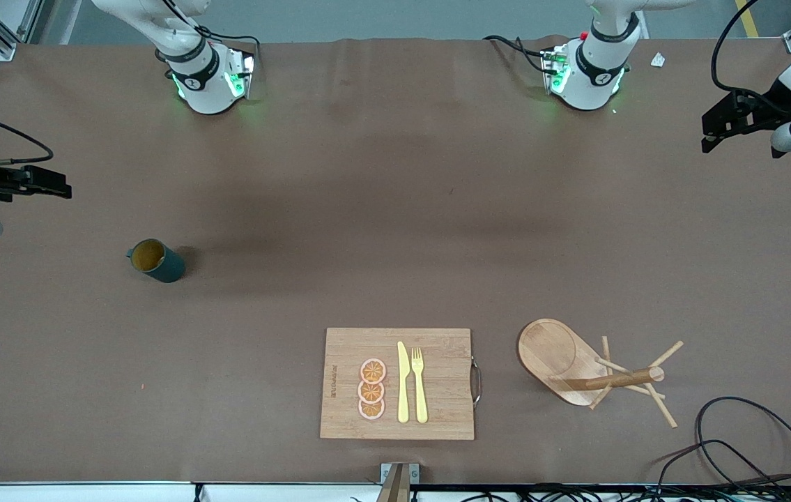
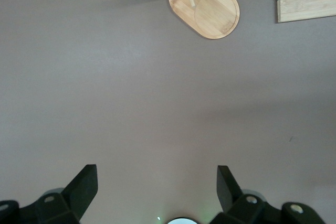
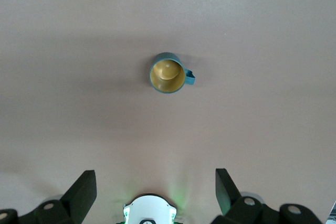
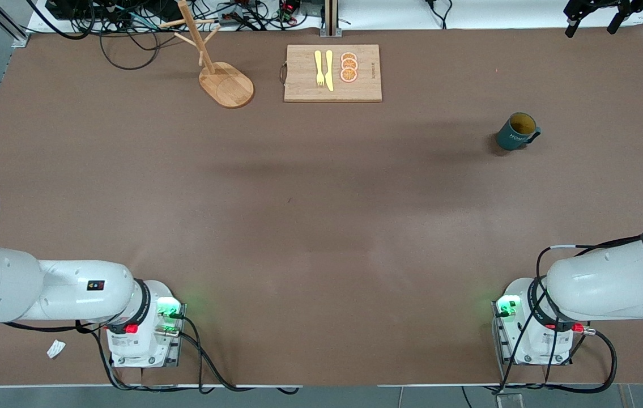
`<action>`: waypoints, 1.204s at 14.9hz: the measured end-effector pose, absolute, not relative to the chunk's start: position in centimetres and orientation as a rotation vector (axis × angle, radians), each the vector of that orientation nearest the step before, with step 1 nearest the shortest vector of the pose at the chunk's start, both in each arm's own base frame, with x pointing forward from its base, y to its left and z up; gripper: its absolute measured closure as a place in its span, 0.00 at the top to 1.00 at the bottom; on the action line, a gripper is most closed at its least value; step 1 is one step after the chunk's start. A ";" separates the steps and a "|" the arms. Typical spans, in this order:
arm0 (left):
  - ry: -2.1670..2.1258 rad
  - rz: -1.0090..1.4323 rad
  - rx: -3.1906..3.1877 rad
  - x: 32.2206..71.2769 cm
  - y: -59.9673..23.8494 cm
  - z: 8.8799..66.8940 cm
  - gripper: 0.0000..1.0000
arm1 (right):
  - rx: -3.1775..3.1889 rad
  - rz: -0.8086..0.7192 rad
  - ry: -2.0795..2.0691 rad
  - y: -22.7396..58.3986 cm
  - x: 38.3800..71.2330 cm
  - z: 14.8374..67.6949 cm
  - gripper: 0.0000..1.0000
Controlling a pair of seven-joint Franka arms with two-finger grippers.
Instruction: Transfer cup from left to right arm and place
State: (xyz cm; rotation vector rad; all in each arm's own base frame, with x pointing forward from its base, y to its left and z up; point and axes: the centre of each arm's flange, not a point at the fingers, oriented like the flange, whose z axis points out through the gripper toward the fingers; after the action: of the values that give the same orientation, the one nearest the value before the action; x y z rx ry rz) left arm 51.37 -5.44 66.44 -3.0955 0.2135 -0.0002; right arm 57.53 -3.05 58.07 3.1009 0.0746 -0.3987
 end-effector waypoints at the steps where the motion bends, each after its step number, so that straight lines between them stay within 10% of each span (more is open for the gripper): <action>1: 0.214 -0.007 -3.096 51.4 -5.4 66.7 1.00 | 3.102 -0.396 0.070 -3.1 57.5 58.1 1.00; 18: 0.226 -0.017 -3.097 51.8 -5.6 66.9 1.00 | 3.148 -0.234 -0.089 -1.7 51.4 64.3 1.00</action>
State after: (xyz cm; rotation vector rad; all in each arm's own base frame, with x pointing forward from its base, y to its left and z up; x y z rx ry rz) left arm 51.83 -5.61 66.88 -3.0971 0.2255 -0.0170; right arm 51.40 -1.71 64.35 3.1477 -0.0888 -0.2345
